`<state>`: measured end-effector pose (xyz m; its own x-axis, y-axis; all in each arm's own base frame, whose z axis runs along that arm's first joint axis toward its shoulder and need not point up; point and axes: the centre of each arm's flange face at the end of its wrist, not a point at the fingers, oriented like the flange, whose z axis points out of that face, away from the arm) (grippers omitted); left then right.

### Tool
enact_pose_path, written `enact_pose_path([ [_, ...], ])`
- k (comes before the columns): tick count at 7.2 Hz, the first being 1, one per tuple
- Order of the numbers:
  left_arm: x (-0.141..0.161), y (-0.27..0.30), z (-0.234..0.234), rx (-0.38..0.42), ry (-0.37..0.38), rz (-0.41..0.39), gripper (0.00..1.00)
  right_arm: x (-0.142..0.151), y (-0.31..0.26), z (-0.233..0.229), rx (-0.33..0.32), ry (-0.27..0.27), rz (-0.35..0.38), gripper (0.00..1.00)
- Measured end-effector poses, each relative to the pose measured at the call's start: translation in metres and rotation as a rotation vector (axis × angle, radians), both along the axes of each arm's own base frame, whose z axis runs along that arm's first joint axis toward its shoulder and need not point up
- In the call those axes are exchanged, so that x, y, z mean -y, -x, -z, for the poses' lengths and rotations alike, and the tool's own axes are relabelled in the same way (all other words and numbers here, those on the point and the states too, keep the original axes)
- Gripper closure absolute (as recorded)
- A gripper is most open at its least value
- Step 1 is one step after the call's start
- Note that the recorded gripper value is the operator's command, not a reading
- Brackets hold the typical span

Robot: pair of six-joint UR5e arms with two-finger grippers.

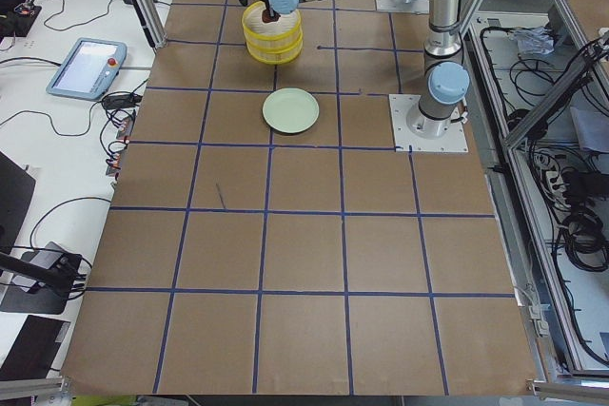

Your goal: Stack buns with steamer

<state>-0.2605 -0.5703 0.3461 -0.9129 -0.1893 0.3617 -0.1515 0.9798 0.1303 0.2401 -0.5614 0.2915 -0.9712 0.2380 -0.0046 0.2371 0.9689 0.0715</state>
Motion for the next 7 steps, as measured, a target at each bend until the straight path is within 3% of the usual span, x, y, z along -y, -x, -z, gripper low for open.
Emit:
enact_pose_path([
  [2, -0.002, 0.001, -0.018, -0.017, 0.033, 0.000, 0.00, 0.008, 0.048, -0.043, 0.009, 0.044, -0.056, 0.00],
  [4, -0.010, 0.001, -0.037, -0.020, 0.058, 0.001, 0.00, -0.006, 0.098, -0.105, 0.012, 0.062, -0.094, 0.00],
  [7, -0.014, 0.032, -0.020, -0.021, 0.064, 0.056, 0.00, -0.022, 0.111, -0.146, 0.010, 0.068, -0.108, 0.00],
])
